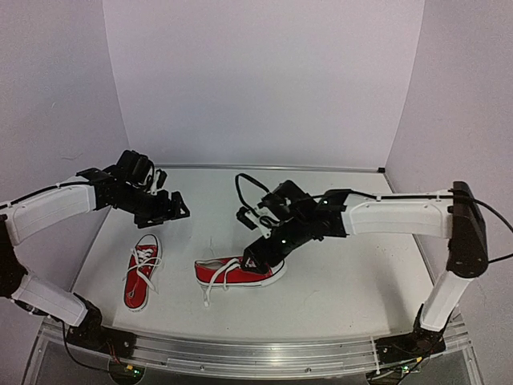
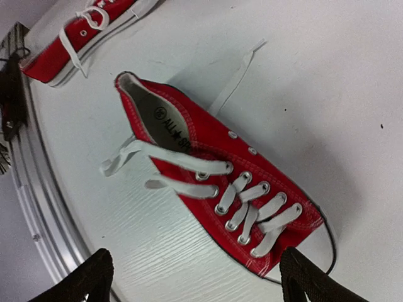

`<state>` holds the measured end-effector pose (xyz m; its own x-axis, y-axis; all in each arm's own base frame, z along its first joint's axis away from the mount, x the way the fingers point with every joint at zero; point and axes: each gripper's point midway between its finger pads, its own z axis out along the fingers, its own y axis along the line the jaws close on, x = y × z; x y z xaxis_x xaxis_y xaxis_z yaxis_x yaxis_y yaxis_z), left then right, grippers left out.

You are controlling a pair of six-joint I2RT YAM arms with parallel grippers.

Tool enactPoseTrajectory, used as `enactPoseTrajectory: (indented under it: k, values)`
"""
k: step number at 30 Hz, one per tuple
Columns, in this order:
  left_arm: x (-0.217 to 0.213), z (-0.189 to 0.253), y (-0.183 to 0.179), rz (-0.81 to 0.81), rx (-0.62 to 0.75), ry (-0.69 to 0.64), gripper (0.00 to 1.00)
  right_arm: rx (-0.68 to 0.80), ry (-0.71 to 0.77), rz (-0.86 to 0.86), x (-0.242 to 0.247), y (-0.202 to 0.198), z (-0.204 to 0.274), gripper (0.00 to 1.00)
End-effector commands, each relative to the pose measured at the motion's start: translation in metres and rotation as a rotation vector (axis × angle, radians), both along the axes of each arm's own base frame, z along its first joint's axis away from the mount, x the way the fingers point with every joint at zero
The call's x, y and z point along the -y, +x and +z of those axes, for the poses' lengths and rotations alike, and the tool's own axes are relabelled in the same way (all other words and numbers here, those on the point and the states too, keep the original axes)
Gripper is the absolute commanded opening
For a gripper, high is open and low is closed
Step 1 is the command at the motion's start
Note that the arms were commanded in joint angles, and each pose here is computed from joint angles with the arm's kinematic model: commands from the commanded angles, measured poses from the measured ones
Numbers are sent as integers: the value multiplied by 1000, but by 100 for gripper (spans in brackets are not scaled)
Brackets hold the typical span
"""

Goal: Tie the shoes

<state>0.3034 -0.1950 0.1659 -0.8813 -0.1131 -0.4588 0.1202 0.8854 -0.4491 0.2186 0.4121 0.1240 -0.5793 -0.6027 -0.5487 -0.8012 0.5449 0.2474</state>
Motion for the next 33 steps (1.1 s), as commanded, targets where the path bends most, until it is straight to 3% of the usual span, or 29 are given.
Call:
enactPoseTrajectory:
  k: [1, 6, 14, 20, 27, 33]
  values:
    - [9, 5, 5, -105, 57, 12, 86, -207, 121, -228, 22, -26, -22, 79]
    - [16, -37, -9, -171, -37, 57, 65, -284, 138, -387, 51, -37, -55, 67]
    - [38, -71, -38, -254, -88, 179, 53, -256, 71, -451, 49, -21, -92, 50]
    - [56, -89, -70, -316, -137, 145, 41, -235, 67, -452, 42, 24, -102, 47]
    - [67, -87, -85, -351, -136, 70, 34, -217, 145, -447, 38, 83, -84, 46]
    - [74, -79, -90, -366, -127, 19, 36, -224, 215, -362, 15, 99, -65, 48]
